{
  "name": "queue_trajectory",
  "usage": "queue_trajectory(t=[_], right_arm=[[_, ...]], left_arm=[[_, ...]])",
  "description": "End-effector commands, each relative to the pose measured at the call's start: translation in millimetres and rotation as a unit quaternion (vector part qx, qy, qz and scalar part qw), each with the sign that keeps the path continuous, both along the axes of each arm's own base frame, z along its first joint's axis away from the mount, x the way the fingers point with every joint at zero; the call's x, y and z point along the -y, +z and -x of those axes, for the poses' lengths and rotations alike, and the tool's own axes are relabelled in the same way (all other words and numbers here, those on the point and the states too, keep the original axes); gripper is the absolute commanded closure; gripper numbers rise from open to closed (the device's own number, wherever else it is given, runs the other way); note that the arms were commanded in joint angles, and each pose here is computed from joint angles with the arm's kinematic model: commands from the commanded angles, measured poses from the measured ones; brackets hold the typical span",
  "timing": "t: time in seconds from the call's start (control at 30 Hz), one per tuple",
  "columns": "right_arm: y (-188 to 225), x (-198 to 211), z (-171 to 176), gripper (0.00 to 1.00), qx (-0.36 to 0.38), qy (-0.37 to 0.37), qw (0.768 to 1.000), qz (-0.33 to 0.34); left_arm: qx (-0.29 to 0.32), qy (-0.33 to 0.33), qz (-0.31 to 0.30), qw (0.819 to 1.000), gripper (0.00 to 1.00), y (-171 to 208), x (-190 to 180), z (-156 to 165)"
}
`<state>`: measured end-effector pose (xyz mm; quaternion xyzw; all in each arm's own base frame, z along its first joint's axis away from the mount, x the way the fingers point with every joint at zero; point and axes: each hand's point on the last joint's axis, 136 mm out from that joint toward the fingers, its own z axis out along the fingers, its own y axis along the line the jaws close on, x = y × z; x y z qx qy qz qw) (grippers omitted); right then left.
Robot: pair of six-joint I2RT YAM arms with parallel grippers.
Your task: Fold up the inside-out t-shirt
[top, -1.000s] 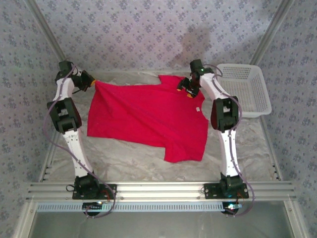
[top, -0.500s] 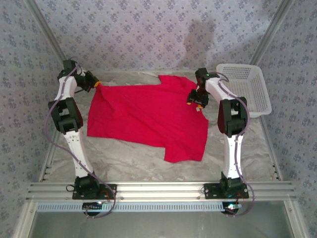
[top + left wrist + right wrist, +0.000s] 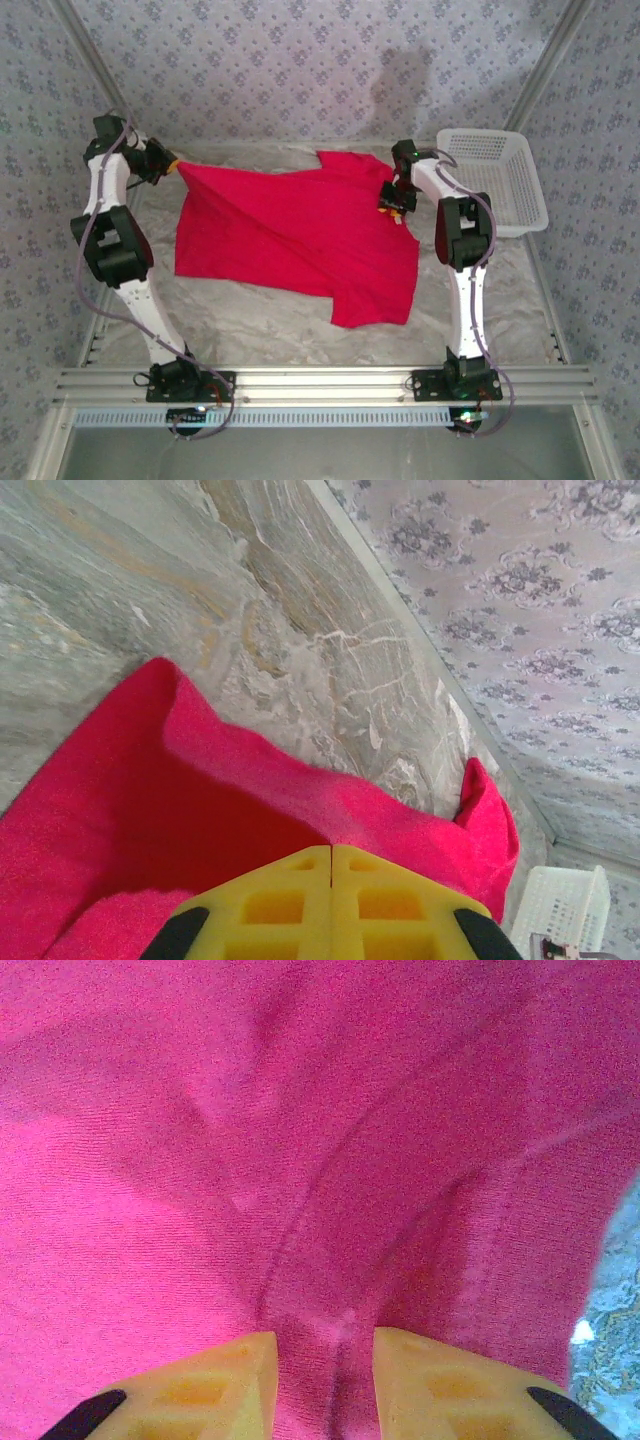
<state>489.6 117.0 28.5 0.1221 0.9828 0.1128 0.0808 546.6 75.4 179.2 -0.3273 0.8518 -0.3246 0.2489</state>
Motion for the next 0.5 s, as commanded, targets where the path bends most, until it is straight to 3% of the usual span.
queue_trajectory(t=[0.0, 0.23, 0.37, 0.47], right_arm=[[5, 7, -3, 0.67, 0.001, -0.006, 1.000, 0.013], [10, 1, -9, 0.65, 0.008, 0.000, 1.000, 0.014], [30, -17, -2, 0.62, 0.014, 0.027, 1.000, 0.005], [48, -32, 10, 0.59, 0.022, 0.058, 0.998, 0.010]], left_arm=[[-0.030, 0.002, -0.010, 0.999, 1.00, -17, -8, 5], [-0.092, -0.016, -0.024, 0.995, 0.98, -80, -12, -7], [-0.116, -0.034, -0.081, 0.989, 0.67, -72, -14, 5], [-0.146, -0.041, -0.164, 0.975, 0.64, -49, -20, 38]])
